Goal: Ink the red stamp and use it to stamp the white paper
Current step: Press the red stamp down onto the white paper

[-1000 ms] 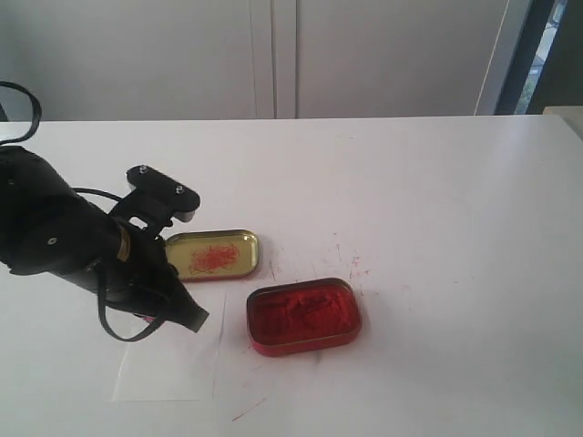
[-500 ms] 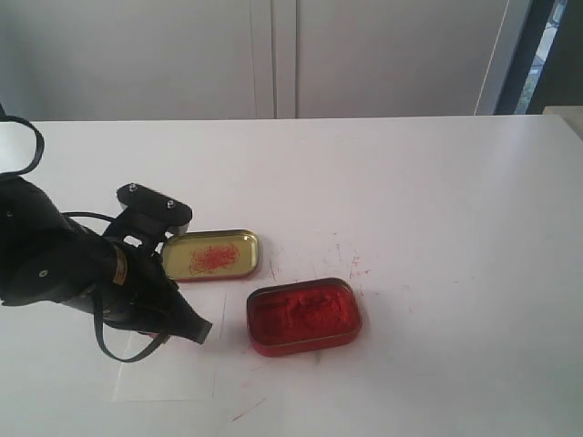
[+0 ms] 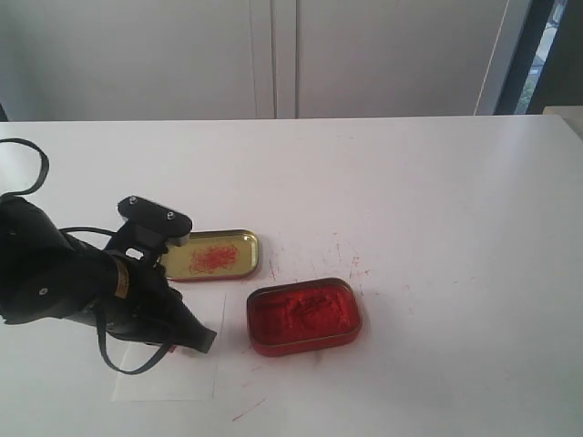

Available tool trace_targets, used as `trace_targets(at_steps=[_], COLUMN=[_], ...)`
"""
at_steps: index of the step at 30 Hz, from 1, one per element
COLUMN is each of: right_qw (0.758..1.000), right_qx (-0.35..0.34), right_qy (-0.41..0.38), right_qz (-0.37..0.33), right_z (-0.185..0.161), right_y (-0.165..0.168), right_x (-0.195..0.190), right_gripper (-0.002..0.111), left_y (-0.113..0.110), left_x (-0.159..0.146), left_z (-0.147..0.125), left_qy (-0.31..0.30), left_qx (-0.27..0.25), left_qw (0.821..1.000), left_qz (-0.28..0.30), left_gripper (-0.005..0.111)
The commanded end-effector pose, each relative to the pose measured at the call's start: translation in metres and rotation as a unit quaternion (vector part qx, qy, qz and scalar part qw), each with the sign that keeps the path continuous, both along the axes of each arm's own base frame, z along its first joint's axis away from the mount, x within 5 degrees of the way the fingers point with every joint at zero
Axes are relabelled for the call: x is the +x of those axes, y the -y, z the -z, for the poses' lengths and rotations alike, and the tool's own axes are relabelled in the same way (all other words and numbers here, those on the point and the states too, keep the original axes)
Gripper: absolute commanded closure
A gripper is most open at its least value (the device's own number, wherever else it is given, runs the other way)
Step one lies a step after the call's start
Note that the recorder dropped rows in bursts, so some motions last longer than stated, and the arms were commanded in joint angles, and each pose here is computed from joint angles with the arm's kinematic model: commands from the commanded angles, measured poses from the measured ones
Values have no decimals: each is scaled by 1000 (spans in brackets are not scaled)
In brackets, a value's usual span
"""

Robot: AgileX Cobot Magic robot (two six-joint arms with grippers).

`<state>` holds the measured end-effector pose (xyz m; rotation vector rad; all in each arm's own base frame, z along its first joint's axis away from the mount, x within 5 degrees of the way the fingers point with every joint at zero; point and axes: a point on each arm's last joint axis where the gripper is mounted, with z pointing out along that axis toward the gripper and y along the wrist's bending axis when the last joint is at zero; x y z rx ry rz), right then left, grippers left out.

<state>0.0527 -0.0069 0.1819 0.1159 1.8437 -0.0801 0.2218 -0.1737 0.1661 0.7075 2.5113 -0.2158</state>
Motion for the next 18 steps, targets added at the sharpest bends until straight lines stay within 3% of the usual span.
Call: trace_targets(at_steps=[1, 18], right_qw=[1000, 1000], right_qx=[-5, -5], right_qy=[6, 6], right_qz=[-3, -3], right_z=[0, 0], right_y=[0, 0], right_x=[0, 0], right_gripper=[108, 108], left_y=[1, -2], left_x=[-1, -3], left_z=[10, 47], left_qy=[-14, -81], left_qx=[5, 67], left_qw=[1000, 994], left_qz=[-2, -7], left_gripper=[107, 107])
